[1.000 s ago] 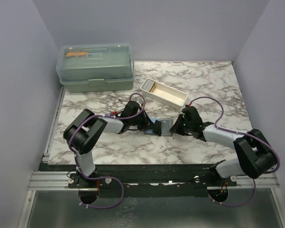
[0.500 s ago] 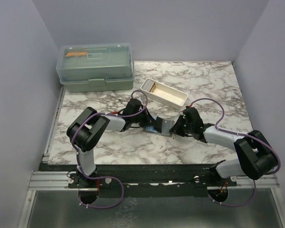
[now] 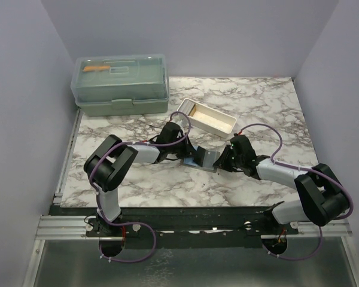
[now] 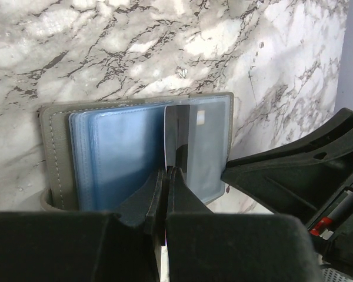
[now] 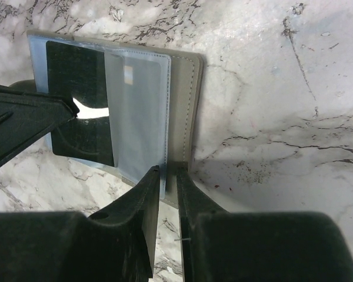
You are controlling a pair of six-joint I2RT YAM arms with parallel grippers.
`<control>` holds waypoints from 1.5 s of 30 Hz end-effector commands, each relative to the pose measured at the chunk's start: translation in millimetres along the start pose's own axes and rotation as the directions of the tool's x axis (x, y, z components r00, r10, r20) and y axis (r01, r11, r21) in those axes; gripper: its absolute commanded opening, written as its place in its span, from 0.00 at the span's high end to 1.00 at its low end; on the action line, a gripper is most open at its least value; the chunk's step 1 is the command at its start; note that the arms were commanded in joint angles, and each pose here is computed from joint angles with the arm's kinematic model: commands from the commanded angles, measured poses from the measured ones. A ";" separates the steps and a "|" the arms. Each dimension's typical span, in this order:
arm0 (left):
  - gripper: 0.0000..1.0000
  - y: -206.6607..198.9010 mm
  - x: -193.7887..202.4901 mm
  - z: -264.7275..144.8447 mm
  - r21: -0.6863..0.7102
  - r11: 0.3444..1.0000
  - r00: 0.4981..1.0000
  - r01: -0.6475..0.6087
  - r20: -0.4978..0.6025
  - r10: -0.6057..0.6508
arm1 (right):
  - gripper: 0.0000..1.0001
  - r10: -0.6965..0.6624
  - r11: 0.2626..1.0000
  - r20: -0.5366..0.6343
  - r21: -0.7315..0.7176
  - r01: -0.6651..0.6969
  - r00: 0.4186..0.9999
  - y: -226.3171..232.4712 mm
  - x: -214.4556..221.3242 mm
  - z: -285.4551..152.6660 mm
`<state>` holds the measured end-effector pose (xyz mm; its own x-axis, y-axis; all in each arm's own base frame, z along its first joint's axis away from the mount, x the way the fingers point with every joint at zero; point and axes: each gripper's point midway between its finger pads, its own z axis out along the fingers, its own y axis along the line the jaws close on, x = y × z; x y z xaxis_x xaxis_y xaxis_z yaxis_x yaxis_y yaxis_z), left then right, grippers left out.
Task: Put the credit cards into the card holder
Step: Insert the credit card into the card holder.
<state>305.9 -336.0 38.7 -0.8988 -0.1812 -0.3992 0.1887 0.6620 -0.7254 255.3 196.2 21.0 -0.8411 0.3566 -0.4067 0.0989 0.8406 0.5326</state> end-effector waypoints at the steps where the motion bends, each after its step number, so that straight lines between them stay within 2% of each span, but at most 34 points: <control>1: 1.00 38.0 12.3 1.3 -0.144 0.988 0.998 -0.053 -0.037 0.048 | 0.80 -0.011 0.998 -0.132 0.067 0.019 0.991 -24.9 35.1 0.6; 17: 1.00 23.7 54.9 16.1 -0.040 0.999 0.987 0.023 -0.158 -0.029 | 0.79 -0.023 0.996 -0.101 0.086 0.032 0.995 -27.1 28.4 -1.4; 25: 1.00 35.6 67.3 20.1 -0.217 0.974 0.982 -0.071 -0.187 0.030 | 0.76 -0.046 0.984 -0.056 0.171 0.055 0.997 -33.8 11.7 -7.7; 31: 0.67 26.6 57.7 12.5 -0.227 0.970 0.985 -0.081 -0.167 0.043 | 0.71 -0.052 0.980 -0.029 0.188 0.057 0.998 -34.8 2.9 -9.8; 34: 0.56 17.8 54.9 11.2 -0.217 0.972 0.986 -0.090 -0.156 0.056 | 0.70 -0.050 0.981 -0.026 0.184 0.054 0.998 -35.6 1.8 -8.0; 36: 0.51 12.8 57.5 12.9 -0.211 0.972 0.984 -0.102 -0.163 0.068 | 0.70 -0.051 0.982 -0.026 0.182 0.055 0.998 -35.2 1.2 -7.1; 39: 0.49 -8.4 80.9 24.7 -0.159 0.975 0.968 -0.153 -0.222 0.116 | 0.71 -0.057 0.982 -0.024 0.177 0.060 0.998 -33.9 -0.1 -6.8; 41: 0.49 -16.6 93.2 28.5 -0.137 0.980 0.961 -0.145 -0.254 0.107 | 0.73 -0.055 0.981 -0.019 0.184 0.058 0.998 -34.7 -1.6 -8.4; 45: 0.41 -3.6 73.2 17.8 -0.192 0.972 0.973 -0.135 -0.210 0.094 | 0.74 -0.052 0.977 -0.004 0.205 0.052 0.999 -40.4 -2.7 -17.3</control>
<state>272.7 -395.1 42.3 -0.8935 -0.0302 -0.4481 0.2918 0.7194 -0.6303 254.0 177.3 22.3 -0.8457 0.3218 -0.4257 0.1200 0.8919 0.4360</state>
